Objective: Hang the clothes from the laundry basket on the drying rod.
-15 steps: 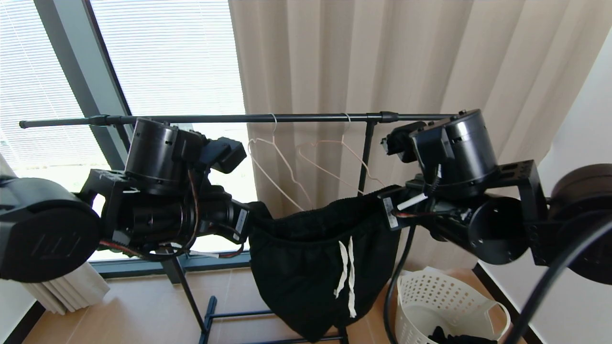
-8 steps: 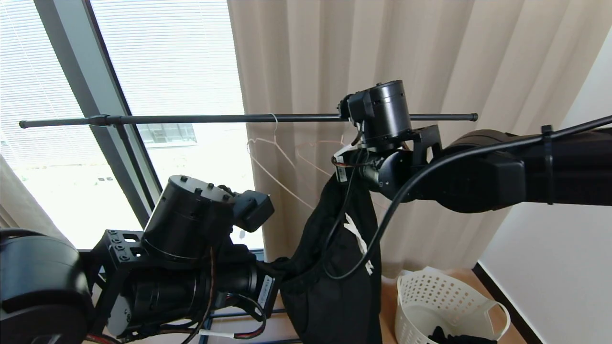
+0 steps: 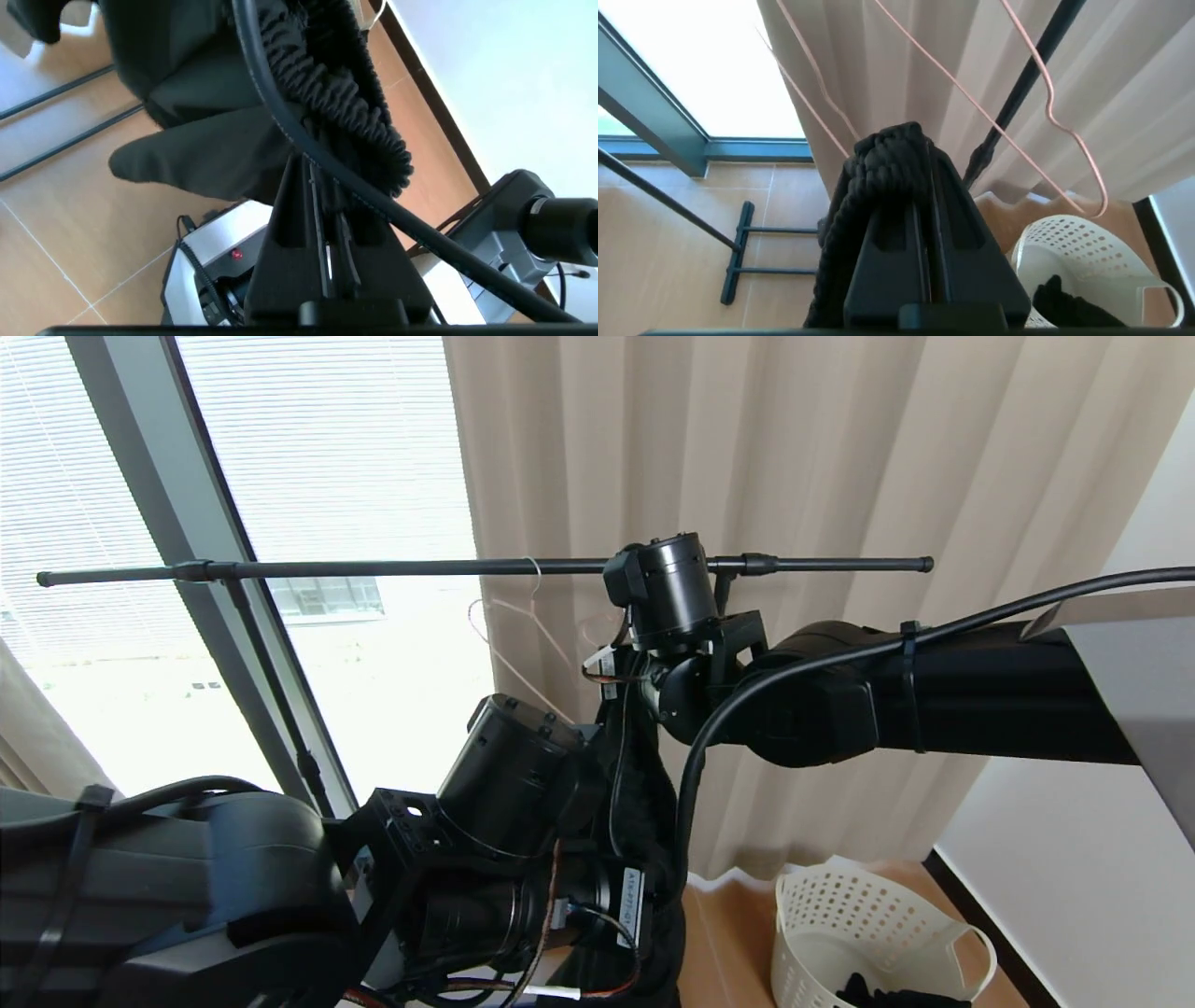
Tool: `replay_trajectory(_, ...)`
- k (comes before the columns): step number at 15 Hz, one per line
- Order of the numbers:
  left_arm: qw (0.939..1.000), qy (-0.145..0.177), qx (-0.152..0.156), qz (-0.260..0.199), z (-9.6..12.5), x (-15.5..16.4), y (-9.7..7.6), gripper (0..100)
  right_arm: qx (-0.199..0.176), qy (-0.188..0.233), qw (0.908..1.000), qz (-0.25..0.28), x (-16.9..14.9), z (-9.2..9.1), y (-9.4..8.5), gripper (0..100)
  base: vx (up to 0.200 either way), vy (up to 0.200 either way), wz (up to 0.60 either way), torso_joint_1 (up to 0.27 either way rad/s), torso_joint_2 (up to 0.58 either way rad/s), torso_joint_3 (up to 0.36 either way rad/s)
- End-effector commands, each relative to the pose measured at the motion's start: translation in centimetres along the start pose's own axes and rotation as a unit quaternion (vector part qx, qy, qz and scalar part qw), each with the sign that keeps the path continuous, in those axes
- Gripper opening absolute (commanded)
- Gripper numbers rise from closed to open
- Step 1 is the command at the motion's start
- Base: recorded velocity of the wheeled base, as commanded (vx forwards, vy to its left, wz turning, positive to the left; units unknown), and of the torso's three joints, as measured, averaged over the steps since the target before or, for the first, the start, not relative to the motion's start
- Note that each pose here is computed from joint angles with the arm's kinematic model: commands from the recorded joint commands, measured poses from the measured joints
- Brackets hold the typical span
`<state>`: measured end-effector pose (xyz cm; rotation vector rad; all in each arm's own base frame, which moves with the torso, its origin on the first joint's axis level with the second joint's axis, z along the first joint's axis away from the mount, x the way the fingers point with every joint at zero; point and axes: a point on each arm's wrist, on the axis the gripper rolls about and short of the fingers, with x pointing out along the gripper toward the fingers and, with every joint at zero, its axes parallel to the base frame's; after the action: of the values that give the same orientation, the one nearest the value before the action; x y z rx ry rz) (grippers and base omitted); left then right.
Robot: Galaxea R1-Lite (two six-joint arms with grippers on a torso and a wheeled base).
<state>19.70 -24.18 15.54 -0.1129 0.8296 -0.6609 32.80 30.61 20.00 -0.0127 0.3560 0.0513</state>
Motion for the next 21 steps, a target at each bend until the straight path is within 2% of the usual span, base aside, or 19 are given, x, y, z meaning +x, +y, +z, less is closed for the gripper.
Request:
replay_trajectory(1,1.0,0.004,0.001,0.003,-0.1,0.5,-0.1,0,0.004,0.001,1.0,-0.003,0.2,0.0,-0.2,0,0.0,0.0,0.0,0.0,0.0,0.0)
replay_trajectory(2,1.0,0.006,0.002,0.004,-0.2,0.4,0.0,0,0.008,-0.001,1.0,0.0,-0.2,0.4,-0.5,0,0.0,0.0,0.0,0.0,0.0,0.0)
replay_trajectory(5,0.9999,-0.013,-0.006,0.01,0.4,-1.0,0.8,0,0.018,-0.001,0.9997,-0.019,-1.6,1.6,-3.6,0,0.0,0.0,0.0,0.0,0.0,0.0)
replay_trajectory(7,0.9996,-0.016,-0.004,0.024,0.0,-2.2,2.1,0,0.026,0.002,0.999,-0.036,-3.1,2.4,-7.0,0,0.0,0.0,0.0,0.0,0.0,0.0)
replay_trajectory(9,0.9989,-0.011,0.009,0.045,-0.3,-2.3,3.7,0,0.03,0.005,0.9982,-0.051,-4.8,2.5,-9.6,0,0.0,0.0,0.0,0.0,0.0,0.0)
replay_trajectory(12,0.9974,-0.026,0.011,0.066,0.8,-2.3,5.3,0,0.016,0.024,0.9979,-0.058,-6.3,1.3,-11.3,0,0.0,0.0,0.0,0.0,0.0,0.0)
replay_trajectory(13,0.9962,-0.041,0.009,0.076,2.5,-1.4,6.0,0,-0.003,0.029,0.9978,-0.06,-6.6,0.9,-11.6,0,0.0,0.0,0.0,0.0,0.0,0.0)
replay_trajectory(15,0.9941,-0.067,0.002,0.085,4.4,-1.1,6.4,0,-0.018,0.027,0.9978,-0.058,-7.4,1.1,-12.1,0,0.0,0.0,0.0,0.0,0.0,0.0)
replay_trajectory(17,0.9922,-0.094,0.0,0.083,6.3,-1.1,6.2,0,-0.03,0.034,0.9972,-0.06,-8.1,0.5,-12.6,0,0.0,0.0,0.0,0.0,0.0,0.0)
replay_trajectory(19,0.991,-0.109,0.002,0.078,7.4,-1.1,5.9,0,-0.046,0.043,0.996,-0.063,-8.1,-0.1,-12.7,0,0.0,0.0,0.0,0.0,0.0,0.0)
replay_trajectory(20,0.9904,-0.115,0.005,0.076,7.9,-1.0,5.8,0,-0.052,0.048,0.9954,-0.065,-8.2,-0.5,-12.9,100,0.0,0.0,0.0,0.0,0.0,0.0)
replay_trajectory(21,0.9896,-0.124,0.005,0.073,8.5,-1.0,5.6,0,-0.068,0.05,0.9944,-0.063,-8.6,-0.6,-13.2,100,0.0,0.0,0.0,0.0,0.0,0.0)
